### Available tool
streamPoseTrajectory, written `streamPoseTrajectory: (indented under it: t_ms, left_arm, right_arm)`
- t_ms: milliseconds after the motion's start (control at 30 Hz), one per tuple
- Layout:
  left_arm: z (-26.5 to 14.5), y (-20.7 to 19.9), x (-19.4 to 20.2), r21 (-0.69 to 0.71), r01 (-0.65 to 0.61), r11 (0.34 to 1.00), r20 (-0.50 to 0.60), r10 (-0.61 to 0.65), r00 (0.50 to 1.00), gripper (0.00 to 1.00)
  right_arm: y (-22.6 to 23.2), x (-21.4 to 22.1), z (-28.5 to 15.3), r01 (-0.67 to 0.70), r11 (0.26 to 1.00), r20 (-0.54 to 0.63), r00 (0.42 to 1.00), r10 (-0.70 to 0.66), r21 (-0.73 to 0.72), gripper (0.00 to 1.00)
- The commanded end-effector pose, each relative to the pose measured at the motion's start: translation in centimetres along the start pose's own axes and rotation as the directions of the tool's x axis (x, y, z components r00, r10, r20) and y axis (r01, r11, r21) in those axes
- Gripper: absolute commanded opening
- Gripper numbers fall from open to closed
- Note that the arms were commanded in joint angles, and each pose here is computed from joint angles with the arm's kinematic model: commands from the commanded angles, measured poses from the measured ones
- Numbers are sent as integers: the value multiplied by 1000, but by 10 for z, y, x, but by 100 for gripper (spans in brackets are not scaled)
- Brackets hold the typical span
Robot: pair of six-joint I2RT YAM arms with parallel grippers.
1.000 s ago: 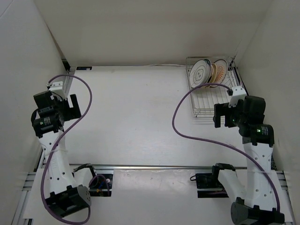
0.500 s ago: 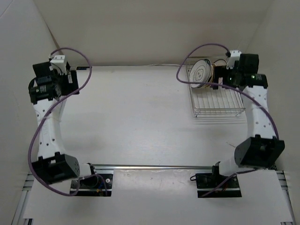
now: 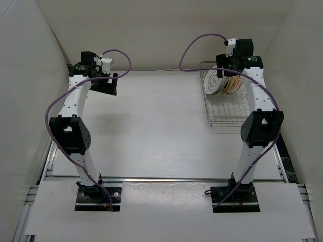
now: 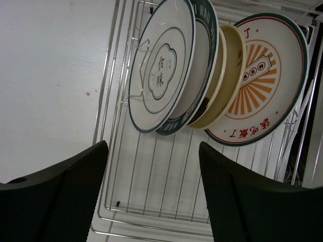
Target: Unload the plates from the dish rack
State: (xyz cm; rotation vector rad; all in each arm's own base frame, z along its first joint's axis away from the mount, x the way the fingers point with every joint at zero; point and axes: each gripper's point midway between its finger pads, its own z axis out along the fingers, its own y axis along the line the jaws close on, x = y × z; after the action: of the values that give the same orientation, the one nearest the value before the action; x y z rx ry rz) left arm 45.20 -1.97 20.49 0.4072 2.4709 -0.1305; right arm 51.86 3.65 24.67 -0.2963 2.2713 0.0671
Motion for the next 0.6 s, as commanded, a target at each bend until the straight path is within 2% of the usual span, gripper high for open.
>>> streamPoseTrajectory:
  t_ms: [0, 267, 567]
  left_arm:
    - [-14, -12, -19, 53, 30, 998, 73, -34, 997, 100]
    - [-5, -12, -5, 53, 75, 996, 60, -78, 995, 100]
    - [-9, -16, 5, 54, 86, 995, 55, -89, 995, 100]
  right_arm:
    - [-8, -17, 3, -17, 999, 34, 999, 16, 46, 74]
    - [-17, -10, 43, -28, 997, 12, 1000, 27, 75, 73]
    - [-14, -15, 61, -16, 995, 22, 1000, 14, 94, 63]
